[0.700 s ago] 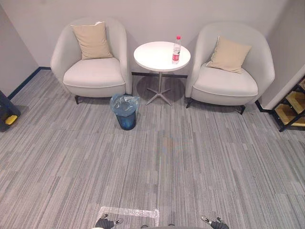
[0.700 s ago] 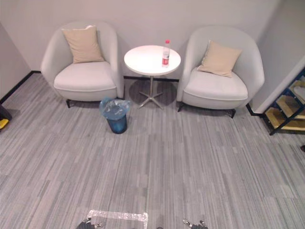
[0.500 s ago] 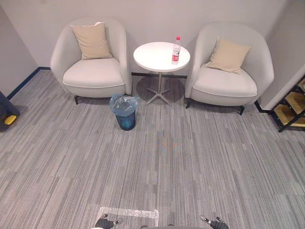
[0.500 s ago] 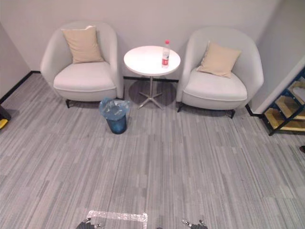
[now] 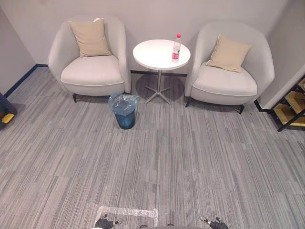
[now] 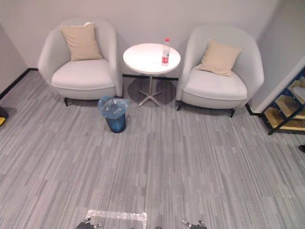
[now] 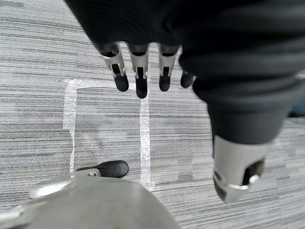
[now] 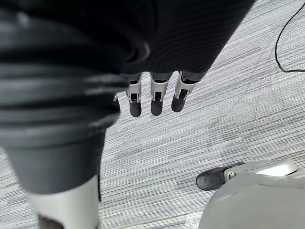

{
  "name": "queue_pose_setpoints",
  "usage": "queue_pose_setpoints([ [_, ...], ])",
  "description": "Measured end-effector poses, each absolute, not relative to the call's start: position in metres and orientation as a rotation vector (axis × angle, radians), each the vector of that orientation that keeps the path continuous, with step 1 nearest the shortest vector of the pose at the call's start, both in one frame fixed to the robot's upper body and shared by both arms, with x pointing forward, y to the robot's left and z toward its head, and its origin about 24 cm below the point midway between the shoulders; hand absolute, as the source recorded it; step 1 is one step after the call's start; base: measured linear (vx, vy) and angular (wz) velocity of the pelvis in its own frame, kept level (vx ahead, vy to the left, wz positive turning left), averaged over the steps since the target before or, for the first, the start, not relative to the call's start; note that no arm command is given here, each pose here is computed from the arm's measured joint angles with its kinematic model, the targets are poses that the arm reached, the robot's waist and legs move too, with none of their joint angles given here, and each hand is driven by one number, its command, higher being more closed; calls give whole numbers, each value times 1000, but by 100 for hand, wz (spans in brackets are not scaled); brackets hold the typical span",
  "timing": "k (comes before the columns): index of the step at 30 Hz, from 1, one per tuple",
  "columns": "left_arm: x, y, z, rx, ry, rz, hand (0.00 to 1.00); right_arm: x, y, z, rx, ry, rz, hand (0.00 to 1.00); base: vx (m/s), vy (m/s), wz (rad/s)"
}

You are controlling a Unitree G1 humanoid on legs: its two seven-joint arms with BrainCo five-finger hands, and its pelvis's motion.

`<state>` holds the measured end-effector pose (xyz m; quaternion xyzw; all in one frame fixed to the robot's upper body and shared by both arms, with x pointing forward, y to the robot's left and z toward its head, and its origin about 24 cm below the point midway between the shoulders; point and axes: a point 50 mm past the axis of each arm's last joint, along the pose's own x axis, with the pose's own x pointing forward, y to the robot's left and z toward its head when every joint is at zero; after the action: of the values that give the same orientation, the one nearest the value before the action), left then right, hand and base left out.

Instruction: Gather rubbish on tea table into small bin, then transfer packed bag to large trash can.

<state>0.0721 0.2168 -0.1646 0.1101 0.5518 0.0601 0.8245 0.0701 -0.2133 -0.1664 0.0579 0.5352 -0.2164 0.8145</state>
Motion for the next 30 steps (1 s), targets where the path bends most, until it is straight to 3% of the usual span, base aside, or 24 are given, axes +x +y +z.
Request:
queue_pose_setpoints([
  [20,84,217,-162,226,1145,128,0,77,-217,-164,139,1106,-473,0,4,-44,-17],
  [30,98,217,-157,81,1064,262,0,85,-221,-160,200,1050,-544,0,179,-21,-19],
])
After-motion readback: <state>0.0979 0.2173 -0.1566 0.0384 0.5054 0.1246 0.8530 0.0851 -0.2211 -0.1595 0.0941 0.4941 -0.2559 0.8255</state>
